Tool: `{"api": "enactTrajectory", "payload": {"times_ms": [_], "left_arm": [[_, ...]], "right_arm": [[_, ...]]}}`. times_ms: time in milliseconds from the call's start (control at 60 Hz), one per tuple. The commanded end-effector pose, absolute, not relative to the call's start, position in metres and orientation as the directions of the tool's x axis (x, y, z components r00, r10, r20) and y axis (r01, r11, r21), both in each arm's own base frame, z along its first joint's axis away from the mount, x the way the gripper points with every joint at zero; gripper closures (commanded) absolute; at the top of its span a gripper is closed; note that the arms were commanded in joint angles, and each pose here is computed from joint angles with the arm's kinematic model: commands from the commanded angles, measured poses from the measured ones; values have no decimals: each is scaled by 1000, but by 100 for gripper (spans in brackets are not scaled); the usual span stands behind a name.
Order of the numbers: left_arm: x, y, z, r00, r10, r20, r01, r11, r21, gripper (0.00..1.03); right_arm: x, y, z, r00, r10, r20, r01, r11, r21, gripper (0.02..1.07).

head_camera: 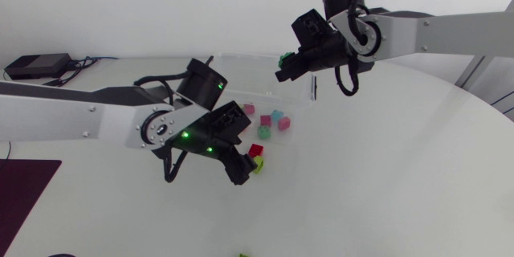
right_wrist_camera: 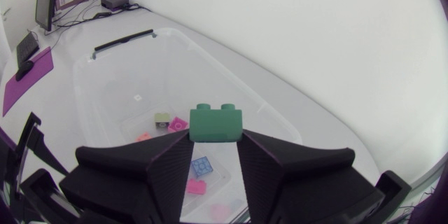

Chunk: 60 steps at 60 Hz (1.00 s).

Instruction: Pick up the duplo bricks and place them in the container

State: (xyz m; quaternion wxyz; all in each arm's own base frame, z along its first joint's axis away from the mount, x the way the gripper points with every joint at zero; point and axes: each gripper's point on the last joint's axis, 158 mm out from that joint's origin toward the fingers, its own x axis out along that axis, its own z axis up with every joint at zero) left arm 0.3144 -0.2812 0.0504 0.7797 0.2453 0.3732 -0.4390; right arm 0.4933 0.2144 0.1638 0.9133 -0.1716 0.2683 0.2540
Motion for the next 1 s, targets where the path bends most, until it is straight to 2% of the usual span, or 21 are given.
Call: {"api": "enactTrajectory", "payload": {"times_ms": [0,50,83,200,350,650,783,850,983], "left_arm": [[305,-287,29,278,-485,-829,889,458,31,13],[303,-291,23,264,-481,-836,893,450,23,13],[303,-293,20,257,-478,-840,895,446,20,13],[305,-300,11,249,-462,-851,896,443,22,13],[321,-303,-3,265,-424,-866,879,475,36,13],[346,-304,-14,298,-369,-880,837,544,55,14],[349,-303,-20,282,-347,-894,821,570,37,20],[350,-302,-20,274,-338,-901,816,578,31,25],[347,-298,-28,227,-302,-926,806,592,5,51]], "right_arm": [[507,210,154,734,349,-583,-531,830,-172,34],[505,208,154,734,346,-584,-528,832,-171,16],[503,206,158,740,347,-576,-525,833,-172,13],[482,197,180,764,360,-535,-522,833,-185,12],[425,193,196,763,397,-510,-557,804,-207,12],[297,188,164,633,481,-606,-682,717,-144,12],[229,195,127,500,527,-687,-784,612,-102,12],[201,197,102,427,525,-736,-826,557,-81,12],[167,200,71,318,513,-797,-877,478,-43,12]]}}
